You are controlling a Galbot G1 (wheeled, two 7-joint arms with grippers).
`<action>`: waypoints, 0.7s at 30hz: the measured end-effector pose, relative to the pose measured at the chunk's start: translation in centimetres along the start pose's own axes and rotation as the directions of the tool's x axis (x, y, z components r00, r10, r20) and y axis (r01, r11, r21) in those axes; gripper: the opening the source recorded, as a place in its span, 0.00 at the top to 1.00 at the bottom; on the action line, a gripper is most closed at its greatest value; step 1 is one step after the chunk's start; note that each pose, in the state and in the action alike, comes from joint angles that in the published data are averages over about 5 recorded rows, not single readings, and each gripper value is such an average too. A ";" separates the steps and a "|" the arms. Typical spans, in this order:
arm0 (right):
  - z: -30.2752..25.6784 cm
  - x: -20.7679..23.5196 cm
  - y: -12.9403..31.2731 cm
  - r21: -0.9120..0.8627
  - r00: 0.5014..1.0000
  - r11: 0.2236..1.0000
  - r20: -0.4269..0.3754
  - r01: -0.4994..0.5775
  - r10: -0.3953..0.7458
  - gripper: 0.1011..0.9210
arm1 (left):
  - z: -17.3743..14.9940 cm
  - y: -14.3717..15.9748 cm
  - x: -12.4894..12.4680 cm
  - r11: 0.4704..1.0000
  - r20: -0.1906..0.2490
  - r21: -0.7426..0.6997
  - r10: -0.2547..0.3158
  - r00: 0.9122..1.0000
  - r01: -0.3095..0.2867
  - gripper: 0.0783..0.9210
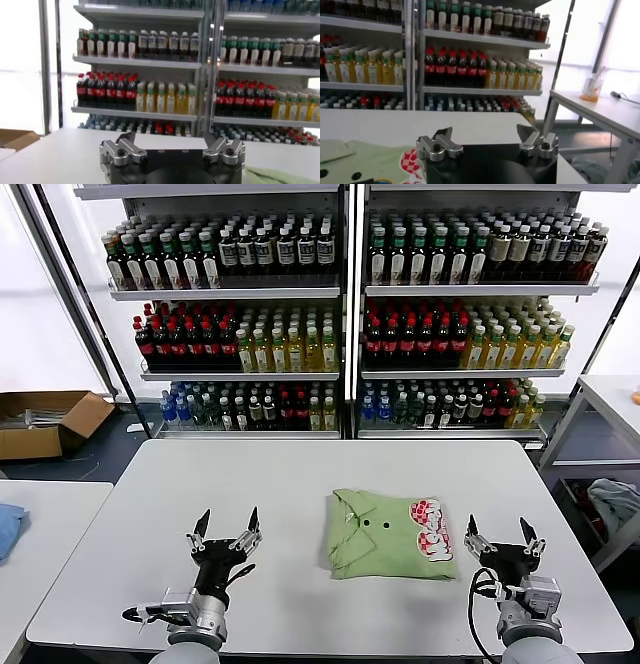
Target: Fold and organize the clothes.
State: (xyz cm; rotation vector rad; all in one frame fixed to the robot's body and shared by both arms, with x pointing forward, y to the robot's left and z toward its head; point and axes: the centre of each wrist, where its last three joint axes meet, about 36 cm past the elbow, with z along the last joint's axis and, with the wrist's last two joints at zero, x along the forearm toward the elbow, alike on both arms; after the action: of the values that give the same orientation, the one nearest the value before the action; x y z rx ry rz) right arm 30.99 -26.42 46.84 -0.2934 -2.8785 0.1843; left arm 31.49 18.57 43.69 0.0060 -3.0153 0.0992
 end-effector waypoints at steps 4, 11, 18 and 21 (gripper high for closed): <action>-0.1 -0.1 -0.2 0.025 1.000 1.000 0.005 0.012 -0.013 0.12 | 0.0 0.3 -0.1 1.000 0.017 0.004 -0.013 1.000 0.013 0.12; -0.3 -0.1 -0.3 0.040 1.000 0.999 0.004 0.020 -0.020 0.12 | -0.3 0.6 -0.4 1.000 0.044 0.017 -0.022 0.999 0.021 0.12; -0.3 0.1 -0.5 0.053 1.000 0.998 0.002 0.016 -0.016 0.12 | -0.2 1.0 -0.5 0.999 0.043 0.019 -0.035 0.998 0.034 0.12; -0.3 0.2 -0.6 0.055 1.000 0.998 0.001 0.012 -0.012 0.12 | -0.2 1.2 -0.5 0.999 0.037 0.016 -0.038 0.999 0.038 0.12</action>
State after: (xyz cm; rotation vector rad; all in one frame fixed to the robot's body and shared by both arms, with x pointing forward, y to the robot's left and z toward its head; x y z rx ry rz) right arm 30.77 -26.97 47.22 -0.2654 -2.8706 0.2617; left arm 31.95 19.75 43.71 0.0675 -3.0496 0.1199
